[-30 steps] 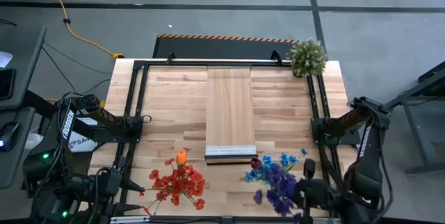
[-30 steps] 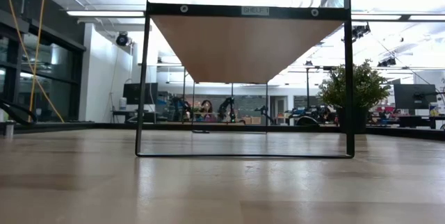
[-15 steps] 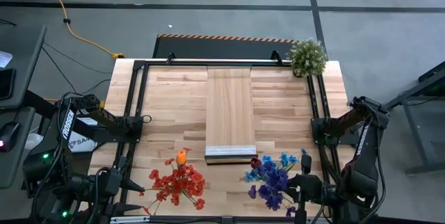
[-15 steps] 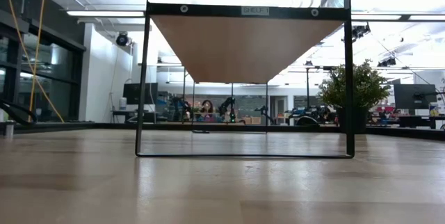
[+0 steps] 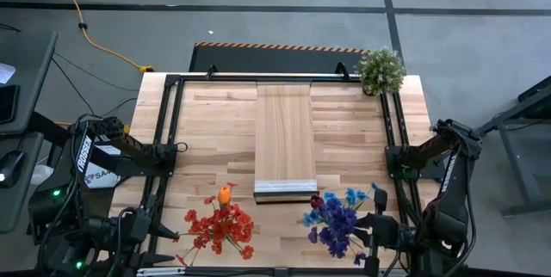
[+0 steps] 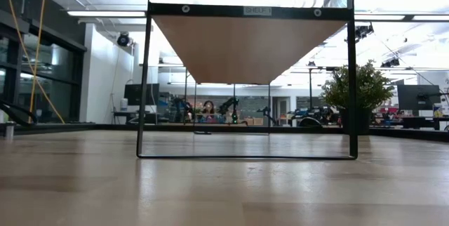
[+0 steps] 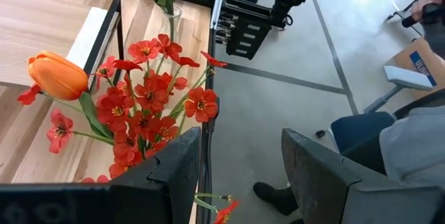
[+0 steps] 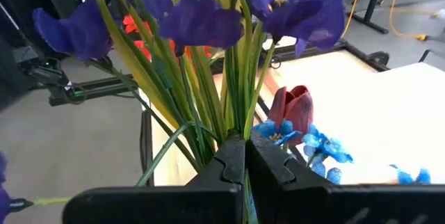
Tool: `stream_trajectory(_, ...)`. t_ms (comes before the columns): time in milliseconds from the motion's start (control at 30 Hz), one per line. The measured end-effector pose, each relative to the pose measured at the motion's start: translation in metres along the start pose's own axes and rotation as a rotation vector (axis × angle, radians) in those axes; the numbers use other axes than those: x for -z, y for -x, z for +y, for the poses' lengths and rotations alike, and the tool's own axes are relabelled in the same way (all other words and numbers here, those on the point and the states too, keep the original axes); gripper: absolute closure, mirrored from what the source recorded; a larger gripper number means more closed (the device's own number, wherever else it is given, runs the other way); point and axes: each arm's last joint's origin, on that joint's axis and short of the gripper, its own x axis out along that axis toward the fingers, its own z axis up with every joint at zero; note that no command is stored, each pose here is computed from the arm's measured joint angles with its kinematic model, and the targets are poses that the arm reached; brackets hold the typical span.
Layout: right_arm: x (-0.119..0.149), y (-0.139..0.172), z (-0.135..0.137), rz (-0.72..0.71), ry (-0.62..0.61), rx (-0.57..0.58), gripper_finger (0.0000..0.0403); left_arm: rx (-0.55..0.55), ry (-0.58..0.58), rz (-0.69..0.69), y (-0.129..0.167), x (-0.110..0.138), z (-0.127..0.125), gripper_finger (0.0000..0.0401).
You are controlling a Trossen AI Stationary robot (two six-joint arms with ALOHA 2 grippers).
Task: Pick and place flowers into a vace then onto a shelf
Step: Put the violet flowers into the right transparent vase
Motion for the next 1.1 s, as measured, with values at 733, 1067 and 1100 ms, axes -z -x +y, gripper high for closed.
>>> stream_trajectory(733, 0.016, -0.005, 0.013, 0.001, 0.018, 0.005, 0.0403, 0.000, 0.001, 0.000, 0.000, 0.000, 0.000, 0.0169)
stream_trajectory(1067, 0.024, -0.009, 0.018, 0.002, 0.052, 0.022, 0.0403, 0.001, 0.001, 0.000, 0.000, 0.000, 0.000, 0.0169)
stream_trajectory(1100, 0.026, -0.010, 0.019, 0.003, 0.058, 0.024, 0.0403, 0.000, 0.000, 0.000, 0.000, 0.000, 0.000, 0.0169)
